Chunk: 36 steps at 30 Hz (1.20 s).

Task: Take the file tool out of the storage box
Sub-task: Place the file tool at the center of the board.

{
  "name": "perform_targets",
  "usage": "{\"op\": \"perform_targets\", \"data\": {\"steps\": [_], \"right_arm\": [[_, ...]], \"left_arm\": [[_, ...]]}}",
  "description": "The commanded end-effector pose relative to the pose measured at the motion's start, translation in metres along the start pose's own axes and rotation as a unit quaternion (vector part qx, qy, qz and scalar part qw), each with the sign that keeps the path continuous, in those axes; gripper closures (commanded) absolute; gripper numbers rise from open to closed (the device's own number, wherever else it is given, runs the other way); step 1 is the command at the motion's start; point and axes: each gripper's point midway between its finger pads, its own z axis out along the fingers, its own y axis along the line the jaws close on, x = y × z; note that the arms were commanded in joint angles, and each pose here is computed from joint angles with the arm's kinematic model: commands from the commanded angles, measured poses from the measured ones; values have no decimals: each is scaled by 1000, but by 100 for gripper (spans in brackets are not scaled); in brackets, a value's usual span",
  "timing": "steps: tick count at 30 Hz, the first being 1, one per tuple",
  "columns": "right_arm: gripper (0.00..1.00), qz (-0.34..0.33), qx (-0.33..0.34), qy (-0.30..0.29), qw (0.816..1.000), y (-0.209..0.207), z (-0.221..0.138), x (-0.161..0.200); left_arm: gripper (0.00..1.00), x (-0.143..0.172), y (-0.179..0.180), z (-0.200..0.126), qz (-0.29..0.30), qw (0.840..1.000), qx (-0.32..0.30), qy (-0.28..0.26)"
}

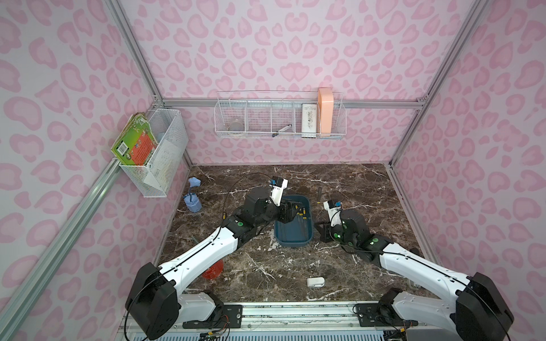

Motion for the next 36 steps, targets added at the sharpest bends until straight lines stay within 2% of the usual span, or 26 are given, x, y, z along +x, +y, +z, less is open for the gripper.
{"op": "perform_targets", "data": {"steps": [1,11,16,27,36], "right_arm": [[100,10,102,100,990,-53,-10,38],[100,23,81,262,961,-72,14,75],[100,36,75,269,960,-71,30,68],[100,67,28,318,945,-56,49,75],[100,69,96,360,926,-76,46,84]], "left_arm": [[42,17,5,3,-1,999,-9,44],[43,33,18,10,-10,995,-39,92],[43,40,15,13,-12,993,-27,117],[44,48,6,12,-22,989,-6,147],[44,54,7,8,-19,986,-12,165]]}}
